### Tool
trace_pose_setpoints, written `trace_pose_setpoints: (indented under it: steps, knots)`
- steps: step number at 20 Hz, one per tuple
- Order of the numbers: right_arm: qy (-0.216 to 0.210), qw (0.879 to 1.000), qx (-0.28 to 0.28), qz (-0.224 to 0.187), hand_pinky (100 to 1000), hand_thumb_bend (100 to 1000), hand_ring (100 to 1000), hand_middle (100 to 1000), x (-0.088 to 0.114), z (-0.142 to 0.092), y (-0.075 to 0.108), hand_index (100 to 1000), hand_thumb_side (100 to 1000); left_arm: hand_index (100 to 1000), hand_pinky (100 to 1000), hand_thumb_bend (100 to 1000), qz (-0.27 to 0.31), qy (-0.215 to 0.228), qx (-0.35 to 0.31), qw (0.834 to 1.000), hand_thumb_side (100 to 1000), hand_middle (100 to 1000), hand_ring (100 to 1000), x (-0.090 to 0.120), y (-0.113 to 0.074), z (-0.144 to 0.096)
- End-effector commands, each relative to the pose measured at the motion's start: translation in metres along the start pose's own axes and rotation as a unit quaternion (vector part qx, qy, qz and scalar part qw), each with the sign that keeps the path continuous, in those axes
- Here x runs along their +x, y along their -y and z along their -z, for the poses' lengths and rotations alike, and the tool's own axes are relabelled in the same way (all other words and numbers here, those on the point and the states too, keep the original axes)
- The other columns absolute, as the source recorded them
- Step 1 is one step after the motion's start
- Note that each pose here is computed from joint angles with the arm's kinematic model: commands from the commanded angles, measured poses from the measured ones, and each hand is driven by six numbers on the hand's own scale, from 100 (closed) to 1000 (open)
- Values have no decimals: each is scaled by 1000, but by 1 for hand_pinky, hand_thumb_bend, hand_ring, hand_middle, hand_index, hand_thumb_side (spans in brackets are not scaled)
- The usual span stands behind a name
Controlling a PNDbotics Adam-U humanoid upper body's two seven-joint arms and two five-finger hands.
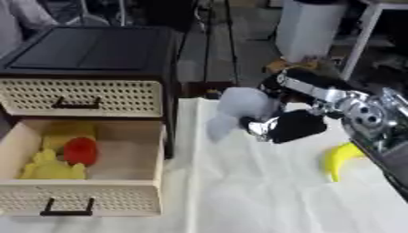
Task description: Pick up objects from table and place into drawer.
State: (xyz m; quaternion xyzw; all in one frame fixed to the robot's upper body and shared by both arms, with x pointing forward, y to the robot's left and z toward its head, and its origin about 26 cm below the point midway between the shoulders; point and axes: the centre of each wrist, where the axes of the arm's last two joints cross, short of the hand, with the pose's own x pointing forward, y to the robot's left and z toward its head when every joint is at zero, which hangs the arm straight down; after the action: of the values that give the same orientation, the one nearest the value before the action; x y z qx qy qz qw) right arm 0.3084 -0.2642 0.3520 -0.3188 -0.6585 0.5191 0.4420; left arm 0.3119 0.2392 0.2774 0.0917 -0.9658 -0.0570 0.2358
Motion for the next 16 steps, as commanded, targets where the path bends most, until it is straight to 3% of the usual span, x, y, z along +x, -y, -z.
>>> trace_pose_setpoints:
  steps: [1, 9, 16]
  knots:
    - [28, 1000, -7, -3, 693, 206, 665, 356, 18, 1, 9, 493, 382, 888, 515, 100, 1, 16, 5, 1000, 956, 678, 556, 6, -3, 6]
    - [61, 998, -3, 15, 691, 207, 659, 348, 38, 24, 13, 485, 384, 889, 514, 100, -4, 19, 3, 1000, 955, 679, 557, 7, -2, 7]
    - [65, 997, 11, 39, 689, 218, 654, 346, 45, 52, 8, 482, 376, 889, 513, 100, -10, 23, 2, 1000, 953, 679, 557, 8, 0, 9]
